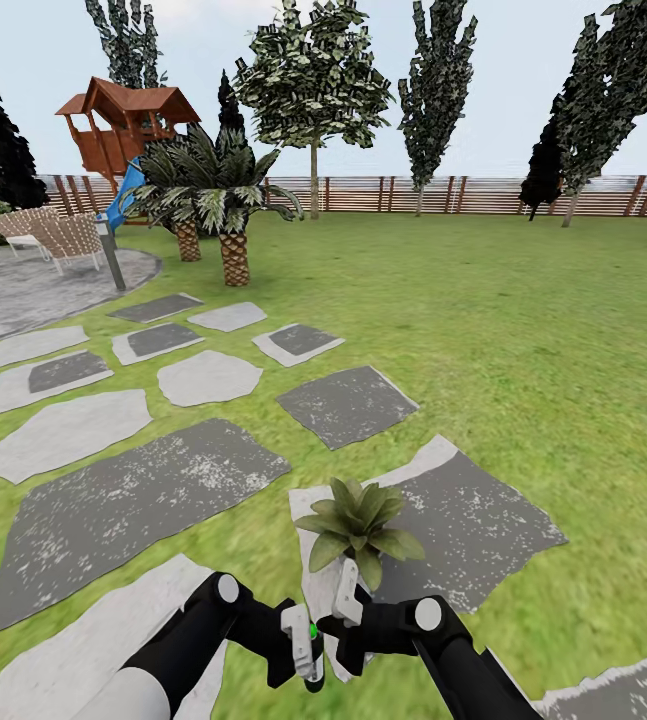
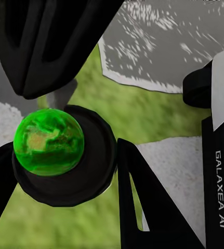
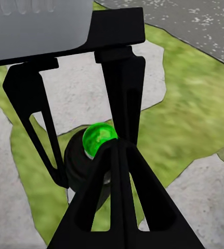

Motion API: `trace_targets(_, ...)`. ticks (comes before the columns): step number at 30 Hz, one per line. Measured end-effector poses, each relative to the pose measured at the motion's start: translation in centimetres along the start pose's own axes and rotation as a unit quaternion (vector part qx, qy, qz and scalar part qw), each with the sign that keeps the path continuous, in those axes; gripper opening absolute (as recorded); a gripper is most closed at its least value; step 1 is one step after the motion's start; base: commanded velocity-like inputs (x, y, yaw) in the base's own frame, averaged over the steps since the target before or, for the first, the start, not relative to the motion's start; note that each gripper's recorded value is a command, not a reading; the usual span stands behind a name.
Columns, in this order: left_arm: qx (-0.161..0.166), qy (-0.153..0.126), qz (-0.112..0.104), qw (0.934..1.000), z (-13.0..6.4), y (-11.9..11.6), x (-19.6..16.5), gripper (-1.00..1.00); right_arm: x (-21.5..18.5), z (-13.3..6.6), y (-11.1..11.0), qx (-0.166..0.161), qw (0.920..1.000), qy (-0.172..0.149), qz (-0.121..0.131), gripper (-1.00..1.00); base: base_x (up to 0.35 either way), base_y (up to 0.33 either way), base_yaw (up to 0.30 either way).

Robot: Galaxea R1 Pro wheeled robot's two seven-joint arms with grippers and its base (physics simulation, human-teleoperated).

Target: Pick up the pesticide atomizer in the garden and spray insectifuge to fully cover both potted plants in the garden.

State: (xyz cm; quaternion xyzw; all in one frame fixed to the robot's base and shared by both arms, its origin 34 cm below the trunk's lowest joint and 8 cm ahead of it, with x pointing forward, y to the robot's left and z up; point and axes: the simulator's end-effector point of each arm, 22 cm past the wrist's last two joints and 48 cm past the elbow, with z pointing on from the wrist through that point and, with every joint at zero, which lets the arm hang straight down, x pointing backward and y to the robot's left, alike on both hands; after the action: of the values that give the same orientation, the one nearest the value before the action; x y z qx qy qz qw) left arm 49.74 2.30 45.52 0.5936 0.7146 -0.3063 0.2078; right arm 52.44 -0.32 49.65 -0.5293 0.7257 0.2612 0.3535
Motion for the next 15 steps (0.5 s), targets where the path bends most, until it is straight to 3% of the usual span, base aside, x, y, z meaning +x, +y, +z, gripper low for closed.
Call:
trace_targets(9,-0.001,0.002,-0.002,1.0000,-0.2,0.1,0.4,-1.00,0.0,0.0,0.0,0.000,1.0000,0.000,0.000,-1.00,0.000,0.000,0.000)
trace_targets(15,-0.007,0.026,-0.015,0.9995,-1.3,0.6,3.4,-1.00,0.1,0.0,0.0,0.000,1.0000,0.000,0.000,-1.00,0.000,0.000,0.000)
